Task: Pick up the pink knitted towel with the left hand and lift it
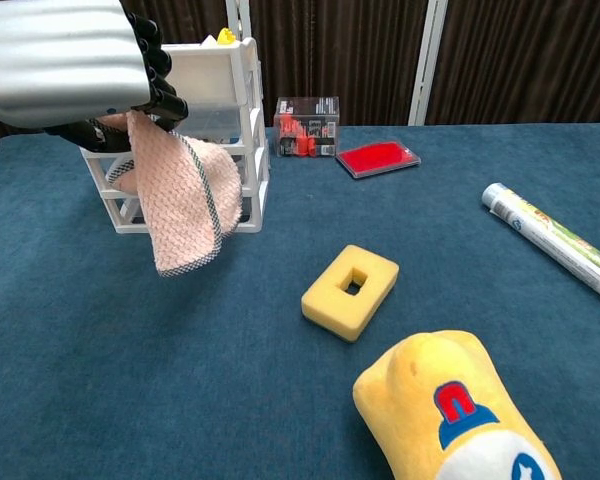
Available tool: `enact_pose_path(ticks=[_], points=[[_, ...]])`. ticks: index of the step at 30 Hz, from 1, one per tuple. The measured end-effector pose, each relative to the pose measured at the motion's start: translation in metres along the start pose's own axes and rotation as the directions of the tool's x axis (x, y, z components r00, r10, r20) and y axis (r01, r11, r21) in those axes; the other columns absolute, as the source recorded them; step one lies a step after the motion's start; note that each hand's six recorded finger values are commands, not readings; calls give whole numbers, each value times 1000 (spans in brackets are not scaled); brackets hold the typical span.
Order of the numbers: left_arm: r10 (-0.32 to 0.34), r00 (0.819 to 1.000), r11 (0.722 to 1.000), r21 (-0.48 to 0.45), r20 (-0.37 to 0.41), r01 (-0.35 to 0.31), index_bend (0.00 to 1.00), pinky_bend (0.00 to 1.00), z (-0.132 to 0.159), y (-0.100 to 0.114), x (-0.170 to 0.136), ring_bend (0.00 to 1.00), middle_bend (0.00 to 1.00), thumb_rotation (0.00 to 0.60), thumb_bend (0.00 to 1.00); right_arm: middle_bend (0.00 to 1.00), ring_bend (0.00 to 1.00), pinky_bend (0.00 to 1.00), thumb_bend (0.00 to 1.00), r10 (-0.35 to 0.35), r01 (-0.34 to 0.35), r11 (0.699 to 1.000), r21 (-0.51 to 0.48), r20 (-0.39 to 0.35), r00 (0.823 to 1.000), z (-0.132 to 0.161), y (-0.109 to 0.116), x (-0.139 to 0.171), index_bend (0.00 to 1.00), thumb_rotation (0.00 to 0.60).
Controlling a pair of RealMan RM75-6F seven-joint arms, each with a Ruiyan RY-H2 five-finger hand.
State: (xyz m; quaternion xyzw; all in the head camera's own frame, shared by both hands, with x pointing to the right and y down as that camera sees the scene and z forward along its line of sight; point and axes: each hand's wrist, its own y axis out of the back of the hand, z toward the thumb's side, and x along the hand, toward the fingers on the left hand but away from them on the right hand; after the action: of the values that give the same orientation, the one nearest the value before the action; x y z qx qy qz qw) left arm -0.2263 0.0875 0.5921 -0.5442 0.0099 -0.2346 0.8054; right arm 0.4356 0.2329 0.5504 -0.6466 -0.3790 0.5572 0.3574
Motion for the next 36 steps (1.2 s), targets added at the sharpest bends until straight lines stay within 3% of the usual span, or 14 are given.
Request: enact_pose_path(ticks=[30,32,34,35,36], points=[[-19,1000,1000,-22,8,19,881,474,12,-14,1,528,664,600,663,0,0,0,3,-2,2,1000,-6,3,1000,-1,1,0,0,600],[-22,1000,999,-23,8,23,839,465,13,-14,0,493,615,600,550,0,0,0,3,-2,2,1000,-6,3,1000,0,1,0,0,600],[-35,999,999,-25,9,35,634,387,13,-16,0,333,432,600,269,0,0,0,3,-2,2,1000,-6,4,1000,-1,1,0,0,600],[-42,999,999,-23,8,42,530,342,13,-17,0,260,348,600,181,0,0,0,3,-2,2,1000,-7,5,1000,-1,1,0,0,600],[-50,999,999,-19,7,50,352,262,13,-19,0,138,210,600,74,0,0,0,2,-1,2,1000,-7,6,1000,-1,1,0,0,600]])
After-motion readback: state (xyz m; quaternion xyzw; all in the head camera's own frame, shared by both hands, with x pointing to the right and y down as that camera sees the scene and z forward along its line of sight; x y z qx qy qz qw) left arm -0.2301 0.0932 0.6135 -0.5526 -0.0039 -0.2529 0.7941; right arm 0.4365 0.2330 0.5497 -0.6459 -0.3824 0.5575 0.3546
